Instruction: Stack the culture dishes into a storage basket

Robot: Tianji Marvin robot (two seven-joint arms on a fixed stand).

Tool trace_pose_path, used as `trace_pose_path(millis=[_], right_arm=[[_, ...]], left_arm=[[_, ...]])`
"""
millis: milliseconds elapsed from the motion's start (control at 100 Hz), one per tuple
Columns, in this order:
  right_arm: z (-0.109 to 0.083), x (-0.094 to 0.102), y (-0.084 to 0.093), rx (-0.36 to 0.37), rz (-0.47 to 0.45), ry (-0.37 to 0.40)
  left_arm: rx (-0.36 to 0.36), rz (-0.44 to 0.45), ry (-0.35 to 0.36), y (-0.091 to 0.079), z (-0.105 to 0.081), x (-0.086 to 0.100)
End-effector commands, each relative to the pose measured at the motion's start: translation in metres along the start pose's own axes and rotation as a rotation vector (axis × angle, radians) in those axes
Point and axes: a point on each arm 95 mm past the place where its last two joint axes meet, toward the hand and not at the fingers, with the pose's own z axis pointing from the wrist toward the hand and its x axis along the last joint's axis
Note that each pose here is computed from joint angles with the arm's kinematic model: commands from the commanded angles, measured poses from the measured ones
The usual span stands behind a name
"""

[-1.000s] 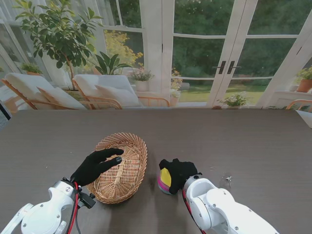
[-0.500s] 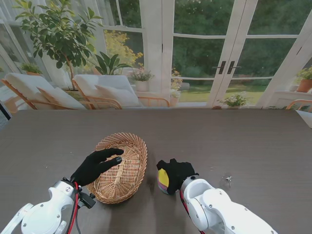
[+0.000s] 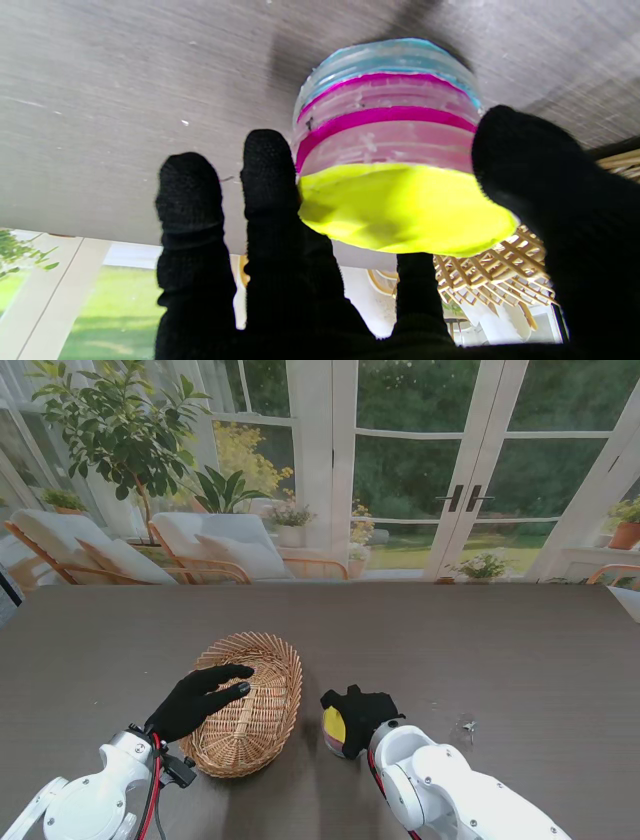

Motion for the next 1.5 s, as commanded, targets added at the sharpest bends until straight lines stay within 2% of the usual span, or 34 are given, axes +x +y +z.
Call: trace_pose_path(millis=[0, 1490], right_arm=[[0.0005, 0.0008, -0.0042, 0.021, -0.008, 0.001], [0.0019, -0.0009, -0.005, 0.037, -0.037, 0.014]], left_arm=[[-0.02, -0.005, -0.003, 0.0031, -0.0005, 0.0001], [-0.026, -0.014, -0.006, 0.0025, -0.0001, -0.0008]])
